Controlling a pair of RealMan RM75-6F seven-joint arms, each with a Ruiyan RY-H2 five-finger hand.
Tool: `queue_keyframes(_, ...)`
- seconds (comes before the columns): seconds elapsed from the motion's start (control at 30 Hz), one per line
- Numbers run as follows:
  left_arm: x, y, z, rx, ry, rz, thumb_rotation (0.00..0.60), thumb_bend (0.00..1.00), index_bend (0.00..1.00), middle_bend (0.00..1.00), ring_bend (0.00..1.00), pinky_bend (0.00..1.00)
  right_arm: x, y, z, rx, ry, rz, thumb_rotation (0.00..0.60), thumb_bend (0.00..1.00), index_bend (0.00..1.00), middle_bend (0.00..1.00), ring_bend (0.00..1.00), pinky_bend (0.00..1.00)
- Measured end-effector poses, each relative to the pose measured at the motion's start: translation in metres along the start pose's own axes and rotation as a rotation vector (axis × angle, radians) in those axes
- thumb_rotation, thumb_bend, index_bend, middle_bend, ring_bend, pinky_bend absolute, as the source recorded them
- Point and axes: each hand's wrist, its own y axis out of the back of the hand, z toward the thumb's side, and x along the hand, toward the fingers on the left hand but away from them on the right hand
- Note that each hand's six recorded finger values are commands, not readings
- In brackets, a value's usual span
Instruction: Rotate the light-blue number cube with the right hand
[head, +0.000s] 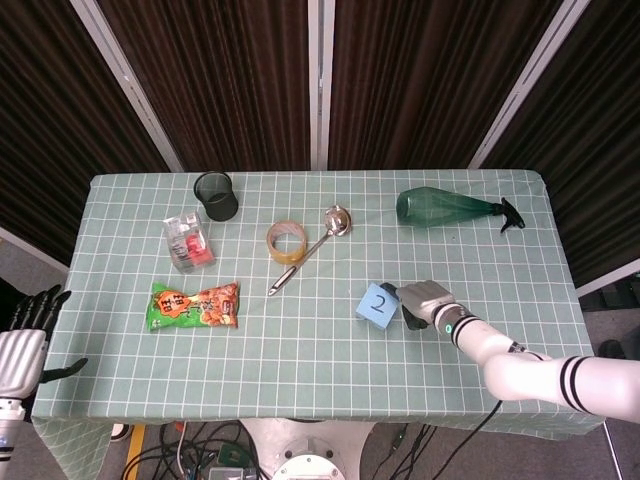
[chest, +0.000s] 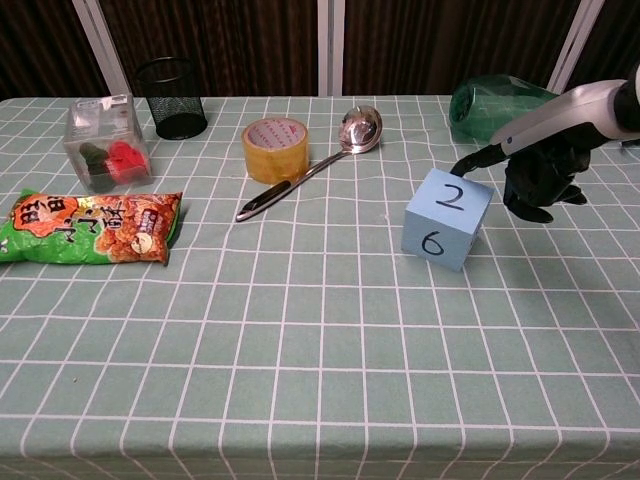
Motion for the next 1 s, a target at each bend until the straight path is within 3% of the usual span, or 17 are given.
queue_keyframes(0.43,-0.004,0.004,-0.007,-0.003,0.011,0.02,0.6,0.0,0.06,0.0,0.0,0.0,-0.006,0.015,0.028,0.03,-0.007,0.004,0.6,1.0,0.0,0.91,0.8,0.68)
queue_keyframes(1.0,-0.005,0.006,-0.012,-0.007,0.019,0.024,0.6,0.0,0.06,0.0,0.0,0.0,-0.008,0.018,0.055,0.058,0.021,0.047,0.6,1.0,0.02,0.92,0.8,0.68)
